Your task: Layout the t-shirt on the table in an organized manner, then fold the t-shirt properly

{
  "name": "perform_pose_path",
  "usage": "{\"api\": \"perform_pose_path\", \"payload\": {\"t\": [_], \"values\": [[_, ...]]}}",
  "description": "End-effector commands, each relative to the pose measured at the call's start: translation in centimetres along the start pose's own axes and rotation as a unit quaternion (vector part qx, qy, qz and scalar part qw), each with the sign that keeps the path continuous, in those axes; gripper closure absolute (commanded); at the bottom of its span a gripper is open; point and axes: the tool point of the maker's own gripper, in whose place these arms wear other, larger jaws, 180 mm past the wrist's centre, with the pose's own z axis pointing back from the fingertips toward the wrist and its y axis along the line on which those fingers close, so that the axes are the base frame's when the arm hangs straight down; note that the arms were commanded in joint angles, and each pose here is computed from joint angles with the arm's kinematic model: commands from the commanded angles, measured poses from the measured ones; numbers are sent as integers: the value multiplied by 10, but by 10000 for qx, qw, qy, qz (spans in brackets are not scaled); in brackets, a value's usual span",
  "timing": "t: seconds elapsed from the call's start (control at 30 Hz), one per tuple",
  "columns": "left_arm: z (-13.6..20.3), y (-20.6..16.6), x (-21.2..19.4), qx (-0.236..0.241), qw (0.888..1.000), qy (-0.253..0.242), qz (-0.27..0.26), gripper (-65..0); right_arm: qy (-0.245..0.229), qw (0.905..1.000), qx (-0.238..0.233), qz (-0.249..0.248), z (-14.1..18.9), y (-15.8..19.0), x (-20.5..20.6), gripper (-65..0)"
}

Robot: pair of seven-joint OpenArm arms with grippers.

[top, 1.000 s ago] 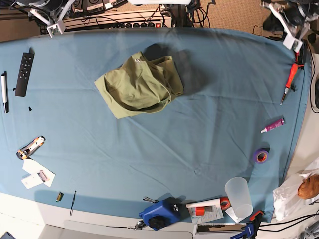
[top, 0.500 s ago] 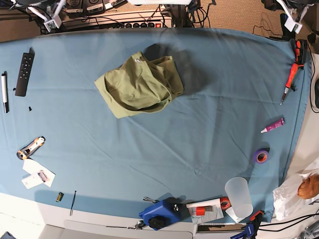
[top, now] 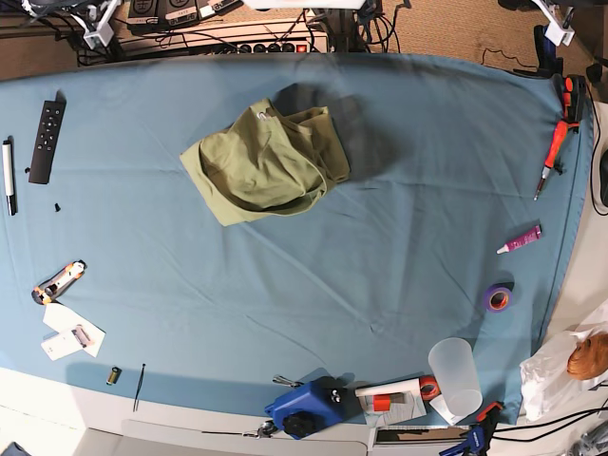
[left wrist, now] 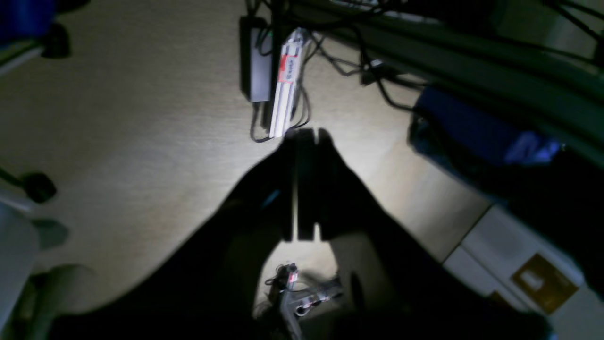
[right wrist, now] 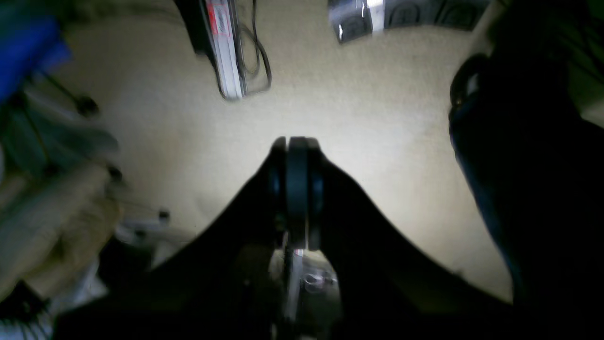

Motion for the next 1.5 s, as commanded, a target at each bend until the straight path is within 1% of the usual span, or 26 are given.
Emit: {"api": "perform_pose_path", "payload": {"t": [0.0, 0.03, 0.17, 0.37, 0.43, 0.53, 0.63, 0.73, 0.87, 0.93, 1.03, 1.1, 1.17, 1.27, 1.3, 1.37, 1.43, 1.47], "values": [[4, 9, -5, 121, 9999, 71, 12, 0, 59, 9999, -10, 127, 2, -3, 1, 0], [2, 13, -8, 149, 9998, 91, 83, 0, 152, 9997, 19, 209, -2, -3, -1, 0], [-5, 26, -16, 343, 9991, 4, 238, 0, 268, 9984, 1, 489, -17, -2, 3, 0], [-21, 44, -33, 927, 9956, -87, 29, 0, 499, 9965, 57, 671, -48, 0, 17, 0], [-29, 52, -38, 1158, 9931, -50, 165, 0, 601, 9954, 83, 742, -60, 1, 20, 0], [-49, 57, -43, 1273, 9904, 27, 536, 0, 861, 9921, 135, 897, -80, 0, 17, 0], [-69, 60, -44, 1284, 9879, 43, 872, 0, 1204, 9857, 105, 1176, -96, -4, 12, 0], [-88, 63, -46, 1351, 9852, 96, 1047, 0, 1384, 9790, 59, 1499, -112, -5, 12, 0], [-106, 74, -53, 1723, 9770, 253, 1231, 0, 1426, 9727, 145, 1824, -127, 3, 17, 0], [-114, 73, -59, 1830, 9734, 387, 1322, 0, 1304, 9715, 63, 1977, -133, 5, 23, 0], [-132, 58, -64, 1771, 9741, 426, 1342, 0, 975, 9724, -150, 2115, -141, 9, 36, 0], [-145, 42, -65, 1658, 9772, 290, 1292, 0, 821, 9679, -399, 2342, -146, 8, 42, 0], [-156, 27, -63, 1540, 9790, 74, 1335, 0, 693, 9594, -695, 2645, -151, 7, 48, 0], [-168, 8, -59, 1320, 9820, -155, 1345, 0, 553, 9389, -1246, 3162, -155, 3, 56, 0], [-170, 4, -59, 1239, 9832, -157, 1331, 0, 518, 9299, -1422, 3352, -155, 1, 59, 0], [-173, -2, -59, 1151, 9855, -110, 1238, 0, 449, 9090, -1763, 3750, -156, 0, 64, 0], [-175, -4, -61, 1160, 9869, -25, 1123, 0, 330, 8866, -2051, 4133, -156, 1, 70, 0], [-176, -5, -62, 1189, 9873, 32, 1056, 0, 239, 8771, -2149, 4290, -156, 3, 74, 0]]}}
